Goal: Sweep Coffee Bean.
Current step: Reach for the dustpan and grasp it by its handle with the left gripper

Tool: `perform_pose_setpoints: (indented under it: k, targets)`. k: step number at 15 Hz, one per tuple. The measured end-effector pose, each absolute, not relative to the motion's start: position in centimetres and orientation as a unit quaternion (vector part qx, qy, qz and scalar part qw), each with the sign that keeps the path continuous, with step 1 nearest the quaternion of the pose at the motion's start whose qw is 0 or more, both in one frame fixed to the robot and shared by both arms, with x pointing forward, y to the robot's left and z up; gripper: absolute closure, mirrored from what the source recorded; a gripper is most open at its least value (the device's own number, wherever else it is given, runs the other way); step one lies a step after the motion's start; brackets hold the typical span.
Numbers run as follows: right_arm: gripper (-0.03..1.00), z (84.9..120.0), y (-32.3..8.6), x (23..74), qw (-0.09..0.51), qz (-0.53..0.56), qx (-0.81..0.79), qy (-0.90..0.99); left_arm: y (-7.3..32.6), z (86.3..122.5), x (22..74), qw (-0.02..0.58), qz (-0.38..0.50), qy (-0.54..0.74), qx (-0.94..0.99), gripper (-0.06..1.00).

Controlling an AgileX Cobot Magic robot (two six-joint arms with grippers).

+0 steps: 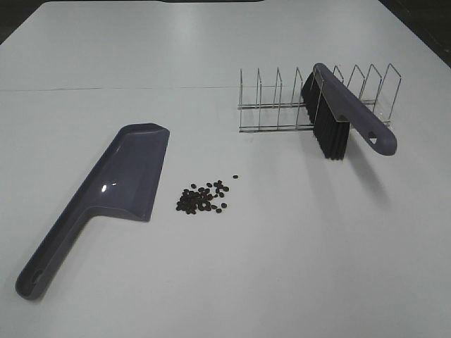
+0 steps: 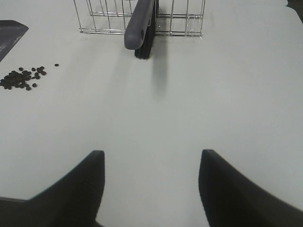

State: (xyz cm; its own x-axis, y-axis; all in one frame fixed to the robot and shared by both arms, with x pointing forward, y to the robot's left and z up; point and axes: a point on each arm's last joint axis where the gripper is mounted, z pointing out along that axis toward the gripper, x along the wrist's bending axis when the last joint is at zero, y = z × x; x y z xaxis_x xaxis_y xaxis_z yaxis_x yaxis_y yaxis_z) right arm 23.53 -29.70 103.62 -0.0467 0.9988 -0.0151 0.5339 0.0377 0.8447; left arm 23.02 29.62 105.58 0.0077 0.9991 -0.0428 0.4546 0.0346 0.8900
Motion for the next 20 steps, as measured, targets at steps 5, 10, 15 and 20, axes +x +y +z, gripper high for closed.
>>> perform_pose_setpoints:
  k: [5,10,15,20]
  targets:
    - [0.43,103.62,-29.7,23.53,0.338,0.344,0.602,0.636,29.62,105.58,23.02,0.384,0.355,0.608,0.597,-0.05]
    - [0.43,103.62,-29.7,23.53,0.338,0.344,0.602,0.636,29.62,105.58,23.02,0.384,0.354,0.609,0.596,-0.05]
    - [0.43,103.62,-29.7,23.53,0.338,0.344,0.602,0.636,29.62,105.58,23.02,0.384,0.354,0.609,0.596,-0.05]
    - [0.43,103.62,-29.7,23.53,0.338,0.344,0.602,0.636,29.62,105.58,23.02,0.384,0.354,0.609,0.596,-0.05]
